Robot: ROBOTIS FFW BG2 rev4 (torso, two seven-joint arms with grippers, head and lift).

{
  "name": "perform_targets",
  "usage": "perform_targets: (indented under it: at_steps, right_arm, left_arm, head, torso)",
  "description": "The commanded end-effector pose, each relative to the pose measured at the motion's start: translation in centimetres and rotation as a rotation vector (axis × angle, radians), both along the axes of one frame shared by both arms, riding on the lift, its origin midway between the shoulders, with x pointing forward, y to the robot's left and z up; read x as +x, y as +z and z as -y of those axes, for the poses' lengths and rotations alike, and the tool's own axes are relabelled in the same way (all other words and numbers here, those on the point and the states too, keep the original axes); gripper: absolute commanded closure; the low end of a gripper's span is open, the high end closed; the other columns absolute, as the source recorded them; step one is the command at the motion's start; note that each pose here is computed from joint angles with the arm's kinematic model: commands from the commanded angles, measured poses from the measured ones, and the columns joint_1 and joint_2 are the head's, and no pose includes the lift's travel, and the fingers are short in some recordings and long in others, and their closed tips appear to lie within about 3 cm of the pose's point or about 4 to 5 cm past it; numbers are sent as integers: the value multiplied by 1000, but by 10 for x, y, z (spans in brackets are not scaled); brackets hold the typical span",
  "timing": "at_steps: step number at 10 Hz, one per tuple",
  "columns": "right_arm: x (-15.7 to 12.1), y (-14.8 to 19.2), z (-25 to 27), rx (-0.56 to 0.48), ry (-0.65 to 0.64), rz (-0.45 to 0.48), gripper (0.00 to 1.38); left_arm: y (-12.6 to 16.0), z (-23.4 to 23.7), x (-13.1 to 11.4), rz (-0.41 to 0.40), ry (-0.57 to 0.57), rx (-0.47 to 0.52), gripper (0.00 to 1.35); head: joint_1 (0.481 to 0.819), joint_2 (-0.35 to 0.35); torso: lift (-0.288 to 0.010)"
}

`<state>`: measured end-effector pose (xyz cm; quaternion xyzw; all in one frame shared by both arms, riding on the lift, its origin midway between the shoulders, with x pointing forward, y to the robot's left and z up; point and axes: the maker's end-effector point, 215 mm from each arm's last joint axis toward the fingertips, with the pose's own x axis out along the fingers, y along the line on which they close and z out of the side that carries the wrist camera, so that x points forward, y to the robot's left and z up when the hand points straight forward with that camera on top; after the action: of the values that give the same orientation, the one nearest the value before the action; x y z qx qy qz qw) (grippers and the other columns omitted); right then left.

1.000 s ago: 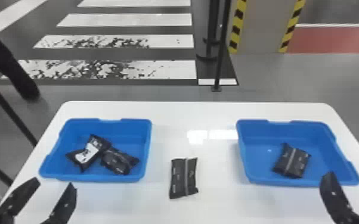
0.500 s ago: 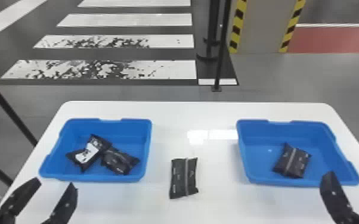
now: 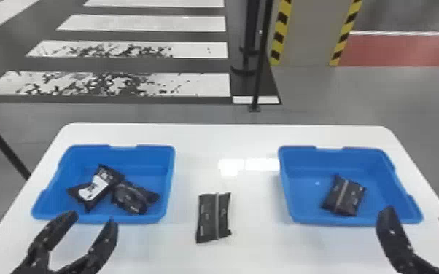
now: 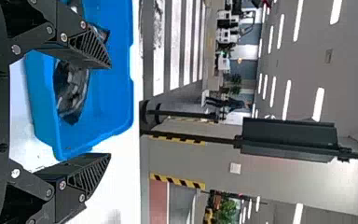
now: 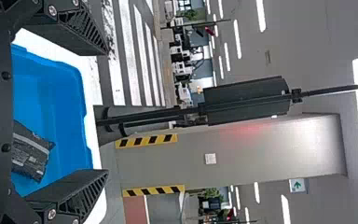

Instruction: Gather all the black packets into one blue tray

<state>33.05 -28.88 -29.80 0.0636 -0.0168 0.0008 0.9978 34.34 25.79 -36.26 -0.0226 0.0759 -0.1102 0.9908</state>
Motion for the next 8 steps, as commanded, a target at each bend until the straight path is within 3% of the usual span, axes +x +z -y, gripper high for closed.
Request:
perform_targets:
  at_steps: [1, 3, 5, 7, 8]
  right_arm:
    - [0, -1, 0, 2, -1, -1, 121]
    - [0, -1, 1, 8, -2, -1, 121]
    - [1, -1, 1, 10, -1, 0, 121]
    - [4, -3, -11, 43, 26, 2, 121]
    - [4, -3, -12, 50, 28, 2, 121]
  left_arm:
    - [-11, 23, 19, -16, -44, -6, 392]
    - [-35, 48, 37, -69, -100, -7, 392]
    - [-58, 123, 62, -114, -271, -43, 392]
    - [-60, 193, 77, -126, -410, -92, 392]
    - [-78, 212, 76, -184, -444, -106, 392]
  head:
    - [695, -38]
    - [695, -91]
    - [695, -142]
    - [695, -225]
    - [695, -294]
  torso:
    - [-110]
    - [-110]
    - [-110]
    - [-110]
    - [-110]
